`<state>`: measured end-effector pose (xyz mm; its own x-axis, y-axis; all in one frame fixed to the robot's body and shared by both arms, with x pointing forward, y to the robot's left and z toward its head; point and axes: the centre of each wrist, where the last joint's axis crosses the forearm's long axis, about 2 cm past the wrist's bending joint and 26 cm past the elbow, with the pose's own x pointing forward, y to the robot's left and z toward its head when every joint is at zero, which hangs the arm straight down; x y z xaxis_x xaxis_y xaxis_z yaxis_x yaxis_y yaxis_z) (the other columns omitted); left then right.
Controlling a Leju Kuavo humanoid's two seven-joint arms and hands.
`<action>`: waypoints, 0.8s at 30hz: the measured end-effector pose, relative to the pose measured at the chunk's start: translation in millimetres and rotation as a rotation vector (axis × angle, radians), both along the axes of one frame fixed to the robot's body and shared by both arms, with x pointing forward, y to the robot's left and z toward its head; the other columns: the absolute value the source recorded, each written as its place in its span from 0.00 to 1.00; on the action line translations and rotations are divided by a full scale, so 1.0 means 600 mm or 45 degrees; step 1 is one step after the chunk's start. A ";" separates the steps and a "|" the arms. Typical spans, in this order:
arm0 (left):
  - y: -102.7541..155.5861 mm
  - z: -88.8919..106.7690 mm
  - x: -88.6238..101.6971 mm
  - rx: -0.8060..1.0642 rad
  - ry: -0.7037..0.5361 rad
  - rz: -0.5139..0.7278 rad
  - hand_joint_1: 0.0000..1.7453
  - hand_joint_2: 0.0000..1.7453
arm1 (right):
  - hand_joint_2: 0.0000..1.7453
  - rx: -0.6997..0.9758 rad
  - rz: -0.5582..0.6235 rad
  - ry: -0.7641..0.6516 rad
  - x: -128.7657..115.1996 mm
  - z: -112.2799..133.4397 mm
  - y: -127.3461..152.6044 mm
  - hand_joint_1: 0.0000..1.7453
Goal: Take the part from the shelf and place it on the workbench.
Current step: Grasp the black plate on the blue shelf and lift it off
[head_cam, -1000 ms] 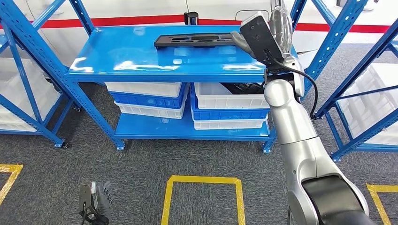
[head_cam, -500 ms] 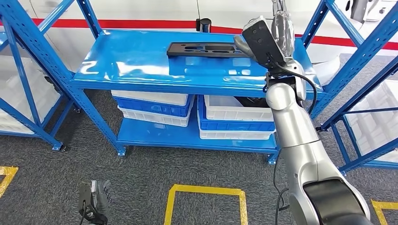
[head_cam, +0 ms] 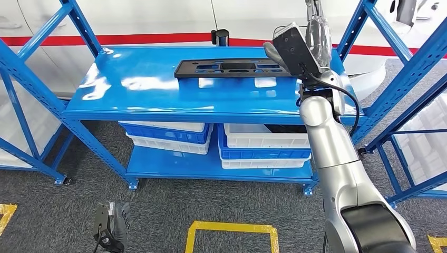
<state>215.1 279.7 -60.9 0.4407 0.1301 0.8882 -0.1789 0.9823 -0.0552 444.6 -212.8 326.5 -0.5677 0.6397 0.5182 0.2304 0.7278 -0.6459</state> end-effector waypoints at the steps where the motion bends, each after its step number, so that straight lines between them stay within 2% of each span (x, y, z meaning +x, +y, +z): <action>1: 0.001 0.000 0.000 0.003 0.000 -0.002 0.00 0.00 | 1.00 0.000 0.000 0.002 0.000 -0.001 0.000 0.00; 24: 0.009 0.002 0.004 0.039 0.031 -0.054 0.00 0.00 | 1.00 0.013 0.000 0.001 -0.003 -0.003 -0.002 0.00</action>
<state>217.3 285.3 -60.0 0.4669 0.0837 0.8803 -0.1377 0.9902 -0.0211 442.7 -213.8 324.4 -0.5672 0.6346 0.5250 0.2301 0.7341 -0.6389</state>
